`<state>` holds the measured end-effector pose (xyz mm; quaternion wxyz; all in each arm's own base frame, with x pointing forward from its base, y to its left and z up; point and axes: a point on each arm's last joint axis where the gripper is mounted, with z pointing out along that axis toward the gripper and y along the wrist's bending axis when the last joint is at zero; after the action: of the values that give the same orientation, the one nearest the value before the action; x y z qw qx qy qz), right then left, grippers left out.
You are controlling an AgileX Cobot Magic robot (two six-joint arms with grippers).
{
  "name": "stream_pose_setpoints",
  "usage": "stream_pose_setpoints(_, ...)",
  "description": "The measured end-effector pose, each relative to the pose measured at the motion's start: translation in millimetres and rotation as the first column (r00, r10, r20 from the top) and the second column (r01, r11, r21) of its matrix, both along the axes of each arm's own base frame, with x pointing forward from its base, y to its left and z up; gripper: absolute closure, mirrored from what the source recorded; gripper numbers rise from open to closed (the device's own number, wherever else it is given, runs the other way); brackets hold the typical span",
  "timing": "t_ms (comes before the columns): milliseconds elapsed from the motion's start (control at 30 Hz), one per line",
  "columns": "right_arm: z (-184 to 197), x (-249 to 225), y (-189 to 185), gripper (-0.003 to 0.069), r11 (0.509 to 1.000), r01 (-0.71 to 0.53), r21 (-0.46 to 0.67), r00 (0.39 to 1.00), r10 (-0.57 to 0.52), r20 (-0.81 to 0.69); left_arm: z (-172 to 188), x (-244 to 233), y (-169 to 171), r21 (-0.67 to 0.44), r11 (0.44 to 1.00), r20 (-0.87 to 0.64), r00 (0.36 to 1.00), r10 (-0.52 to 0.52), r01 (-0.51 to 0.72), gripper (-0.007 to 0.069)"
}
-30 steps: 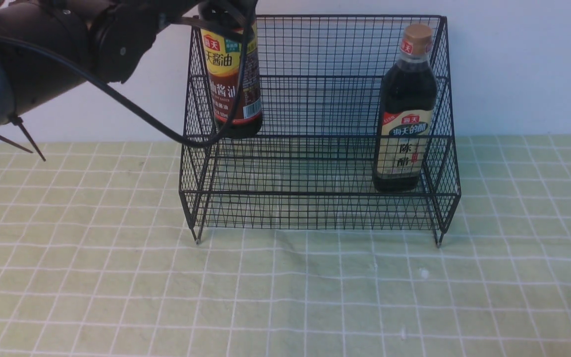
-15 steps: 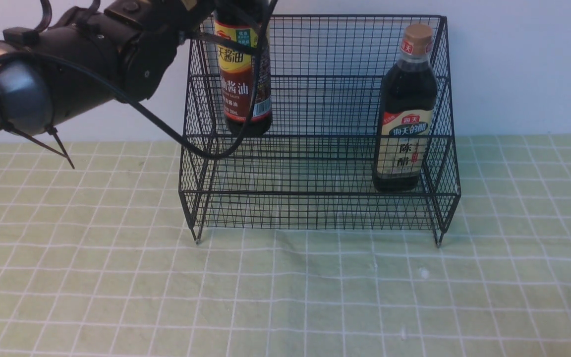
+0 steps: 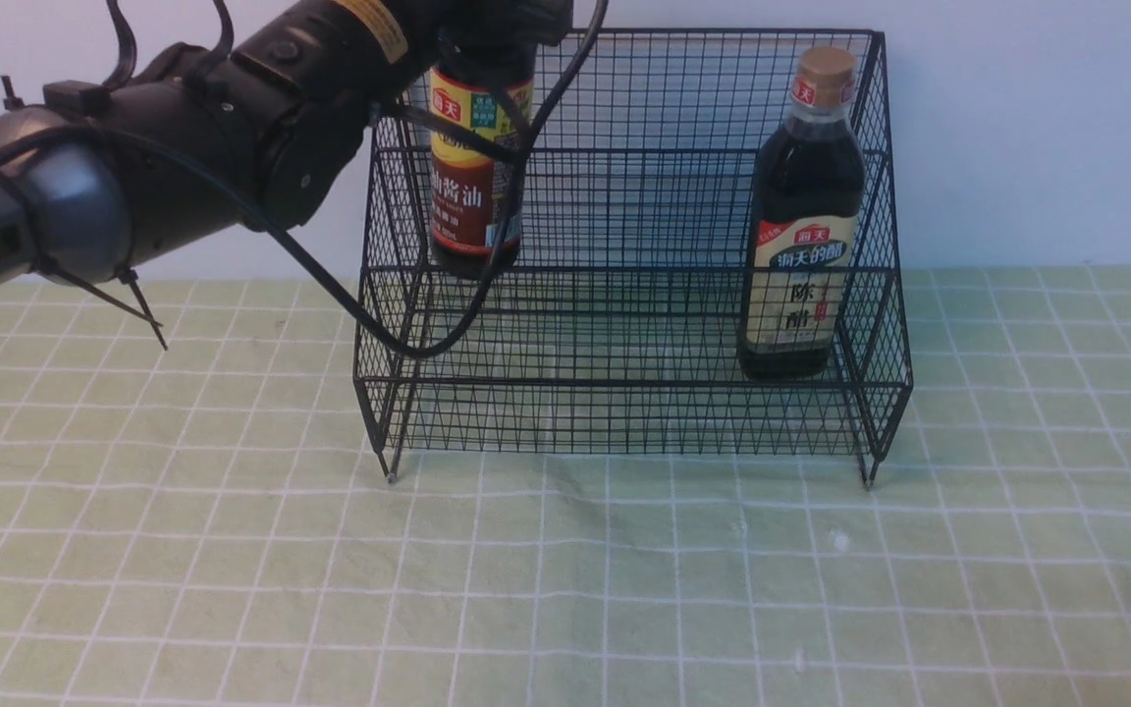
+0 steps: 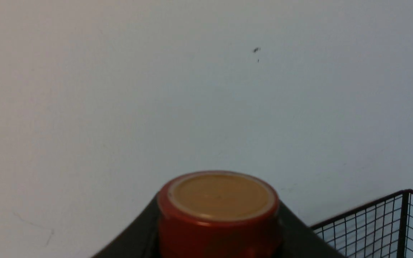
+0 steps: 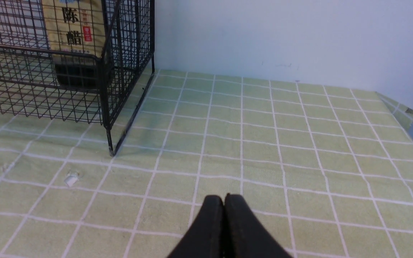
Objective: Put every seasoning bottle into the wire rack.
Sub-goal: Use the left arm to put the condiment bottle back on the shelf
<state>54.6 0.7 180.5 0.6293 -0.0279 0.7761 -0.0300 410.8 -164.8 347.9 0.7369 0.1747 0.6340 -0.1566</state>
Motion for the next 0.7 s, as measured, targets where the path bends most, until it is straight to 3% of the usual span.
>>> stream_pose_setpoints(233,0.0,0.0,0.0,0.0673,1.000,0.000,0.000,1.000,0.000,0.000,-14.5,2.8,3.1,0.061,0.997,-0.141,0.989,0.047,-0.039,0.0363)
stream_pose_setpoints(433,0.0,0.0,0.0,0.0673,1.000,0.000,0.000,1.000,0.000,0.000,-38.4,8.1,5.1,0.019,0.996,-0.336,0.938,0.085,-0.084,0.0363)
stream_pose_setpoints(700,0.0,0.0,0.0,0.0673,1.000,0.000,0.000,1.000,0.000,0.000,-45.5,10.0,4.2,-0.010,0.995,-0.381,0.921,0.085,-0.096,0.0363)
